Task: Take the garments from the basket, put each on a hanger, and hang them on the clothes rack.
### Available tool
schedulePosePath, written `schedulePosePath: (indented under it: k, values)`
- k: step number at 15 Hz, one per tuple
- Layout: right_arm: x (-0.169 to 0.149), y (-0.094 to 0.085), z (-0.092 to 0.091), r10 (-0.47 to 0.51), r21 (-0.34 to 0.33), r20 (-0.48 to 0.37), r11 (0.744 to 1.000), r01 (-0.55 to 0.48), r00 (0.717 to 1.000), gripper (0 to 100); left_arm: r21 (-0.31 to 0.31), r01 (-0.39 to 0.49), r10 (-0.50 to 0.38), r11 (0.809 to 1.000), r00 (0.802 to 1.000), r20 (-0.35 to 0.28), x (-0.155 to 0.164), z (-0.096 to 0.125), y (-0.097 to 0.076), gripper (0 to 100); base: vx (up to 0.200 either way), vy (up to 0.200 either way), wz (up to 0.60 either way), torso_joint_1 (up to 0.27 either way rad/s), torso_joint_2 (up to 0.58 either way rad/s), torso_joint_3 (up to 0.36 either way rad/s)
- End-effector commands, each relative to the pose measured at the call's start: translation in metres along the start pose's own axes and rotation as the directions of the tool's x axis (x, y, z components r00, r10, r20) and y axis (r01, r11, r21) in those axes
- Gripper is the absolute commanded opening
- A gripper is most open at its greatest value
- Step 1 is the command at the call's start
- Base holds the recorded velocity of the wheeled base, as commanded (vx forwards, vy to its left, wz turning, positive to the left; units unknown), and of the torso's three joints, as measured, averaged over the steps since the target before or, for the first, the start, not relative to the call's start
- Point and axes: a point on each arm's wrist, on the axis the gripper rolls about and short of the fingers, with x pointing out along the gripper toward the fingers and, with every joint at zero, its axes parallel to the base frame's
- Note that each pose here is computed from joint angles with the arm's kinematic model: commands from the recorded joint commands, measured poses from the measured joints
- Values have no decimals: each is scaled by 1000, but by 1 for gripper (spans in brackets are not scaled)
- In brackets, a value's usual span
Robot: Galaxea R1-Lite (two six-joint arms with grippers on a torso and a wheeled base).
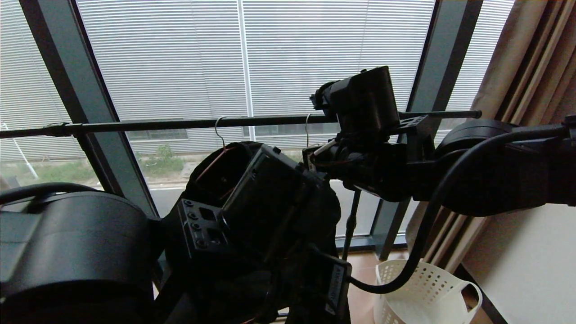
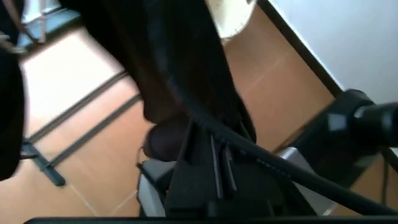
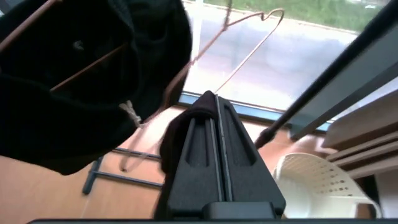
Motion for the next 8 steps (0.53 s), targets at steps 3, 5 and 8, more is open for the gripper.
schedulePosePath:
  k: [3,5,8]
  values:
    - [-9,0,-2,21,15,-4,1000,-20,1000,0,-28,1,-1,1000,1000,-6,8,2,-3,0,0,0,0,0,0,0]
    - [-13,-13,0,4,41,-7,999,-3,1000,0,-49,-33,32,998,999,-10,5,0,11,0,0,0,0,0,0,0]
    - [-19,-43,0,-53,65,-17,996,54,998,0,-93,-92,91,991,996,-13,-3,-4,37,0,0,0,0,0,0,0]
